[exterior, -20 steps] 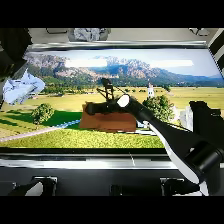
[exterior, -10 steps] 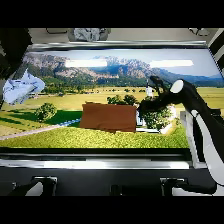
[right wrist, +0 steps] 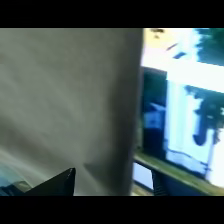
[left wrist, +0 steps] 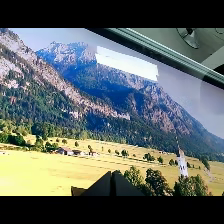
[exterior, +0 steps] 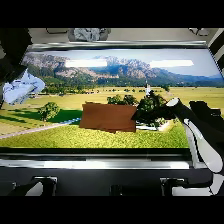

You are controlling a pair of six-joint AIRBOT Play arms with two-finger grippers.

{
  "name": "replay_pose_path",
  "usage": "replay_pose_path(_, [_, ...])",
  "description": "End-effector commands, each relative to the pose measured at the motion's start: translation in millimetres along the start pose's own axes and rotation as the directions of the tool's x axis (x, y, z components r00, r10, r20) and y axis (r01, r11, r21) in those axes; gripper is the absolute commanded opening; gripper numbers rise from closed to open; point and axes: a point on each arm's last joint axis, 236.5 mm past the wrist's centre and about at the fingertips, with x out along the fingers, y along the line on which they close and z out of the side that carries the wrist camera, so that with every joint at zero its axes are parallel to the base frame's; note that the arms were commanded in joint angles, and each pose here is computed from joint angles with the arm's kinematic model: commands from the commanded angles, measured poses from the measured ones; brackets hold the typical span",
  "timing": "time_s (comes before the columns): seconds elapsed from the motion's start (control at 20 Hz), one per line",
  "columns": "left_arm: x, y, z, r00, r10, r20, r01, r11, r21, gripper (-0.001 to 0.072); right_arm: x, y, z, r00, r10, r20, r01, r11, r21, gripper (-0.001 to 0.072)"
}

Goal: Fold the shirts.

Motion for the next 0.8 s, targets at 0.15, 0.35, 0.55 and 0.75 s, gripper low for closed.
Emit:
replay_pose_path(0.15, [0,0,-2,1.0,-0.001,-0.006,0.001,1.0,0.001,0.0026,7,28,5,0.997,0.079,-0.007,-0.079,0.985,-0.151,0.0043])
replay_pose_path(0.35, [0,0,-2,1.0,-0.001,-0.006,0.001,1.0,0.014,0.0026,-87,56,63,0.986,0.095,0.135,-0.047,0.947,-0.319,0.0043])
replay_pose_path(0.55, [0,0,-2,1.0,-0.001,-0.007,0.001,0.999,0.042,0.0026,-229,41,103,0.942,0.003,0.334,0.087,0.964,-0.253,0.0043])
replay_pose_path(0.75, [0,0,-2,1.0,-0.001,-0.006,0.001,0.999,0.043,0.0026,-349,16,101,0.857,-0.096,0.506,0.185,0.974,-0.128,0.0043])
